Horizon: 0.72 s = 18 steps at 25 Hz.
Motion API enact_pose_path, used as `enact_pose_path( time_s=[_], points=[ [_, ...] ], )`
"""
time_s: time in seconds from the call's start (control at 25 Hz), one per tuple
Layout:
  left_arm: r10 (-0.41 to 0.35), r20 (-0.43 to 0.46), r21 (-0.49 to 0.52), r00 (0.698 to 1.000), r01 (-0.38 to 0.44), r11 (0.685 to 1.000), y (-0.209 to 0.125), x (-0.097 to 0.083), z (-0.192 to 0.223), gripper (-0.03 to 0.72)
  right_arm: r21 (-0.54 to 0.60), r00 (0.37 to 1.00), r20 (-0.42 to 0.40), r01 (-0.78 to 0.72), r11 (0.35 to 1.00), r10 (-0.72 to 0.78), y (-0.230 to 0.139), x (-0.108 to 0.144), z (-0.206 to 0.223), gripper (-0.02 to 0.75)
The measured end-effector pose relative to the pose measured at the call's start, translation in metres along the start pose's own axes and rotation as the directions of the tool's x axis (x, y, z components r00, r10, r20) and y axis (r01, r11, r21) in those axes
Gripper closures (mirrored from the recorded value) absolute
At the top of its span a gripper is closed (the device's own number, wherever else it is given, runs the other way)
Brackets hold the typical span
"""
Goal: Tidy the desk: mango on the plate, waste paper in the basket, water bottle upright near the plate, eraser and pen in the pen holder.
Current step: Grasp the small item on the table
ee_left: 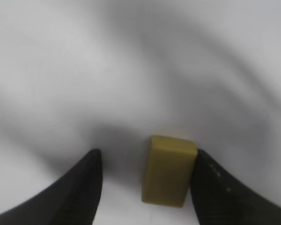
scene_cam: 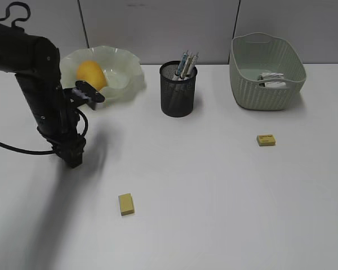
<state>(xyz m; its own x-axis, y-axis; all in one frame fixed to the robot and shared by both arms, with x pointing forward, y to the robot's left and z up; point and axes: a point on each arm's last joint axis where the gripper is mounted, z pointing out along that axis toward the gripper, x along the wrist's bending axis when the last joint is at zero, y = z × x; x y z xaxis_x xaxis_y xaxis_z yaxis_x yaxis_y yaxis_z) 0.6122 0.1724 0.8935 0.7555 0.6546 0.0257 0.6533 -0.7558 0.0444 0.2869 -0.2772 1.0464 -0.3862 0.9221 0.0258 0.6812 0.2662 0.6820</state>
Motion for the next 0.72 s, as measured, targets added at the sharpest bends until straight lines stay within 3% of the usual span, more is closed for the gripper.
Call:
enact_pose_path(
  time_s=[0.12, 0.36, 0.72],
  points=[
    [0.012, -0.011, 0.006, 1.000, -0.012, 1.000, 0.004, -0.005, 0.000, 0.262, 0.000, 1.000, 0.000, 0.000, 1.000, 0.000, 0.000, 0.000, 0.000, 0.238],
    [0.005, -0.015, 0.008, 1.000, -0.005, 1.000, 0.009, -0.014, 0.000, 0.425, 0.000, 1.000, 0.000, 0.000, 1.000, 0.000, 0.000, 0.000, 0.000, 0.238],
    [-0.084, -0.014, 0.018, 0.996, 0.085, 0.996, 0.010, -0.013, -0.001, 0.456, 0.000, 1.000, 0.000, 0.000, 1.000, 0.000, 0.000, 0.000, 0.000, 0.239]
  ],
)
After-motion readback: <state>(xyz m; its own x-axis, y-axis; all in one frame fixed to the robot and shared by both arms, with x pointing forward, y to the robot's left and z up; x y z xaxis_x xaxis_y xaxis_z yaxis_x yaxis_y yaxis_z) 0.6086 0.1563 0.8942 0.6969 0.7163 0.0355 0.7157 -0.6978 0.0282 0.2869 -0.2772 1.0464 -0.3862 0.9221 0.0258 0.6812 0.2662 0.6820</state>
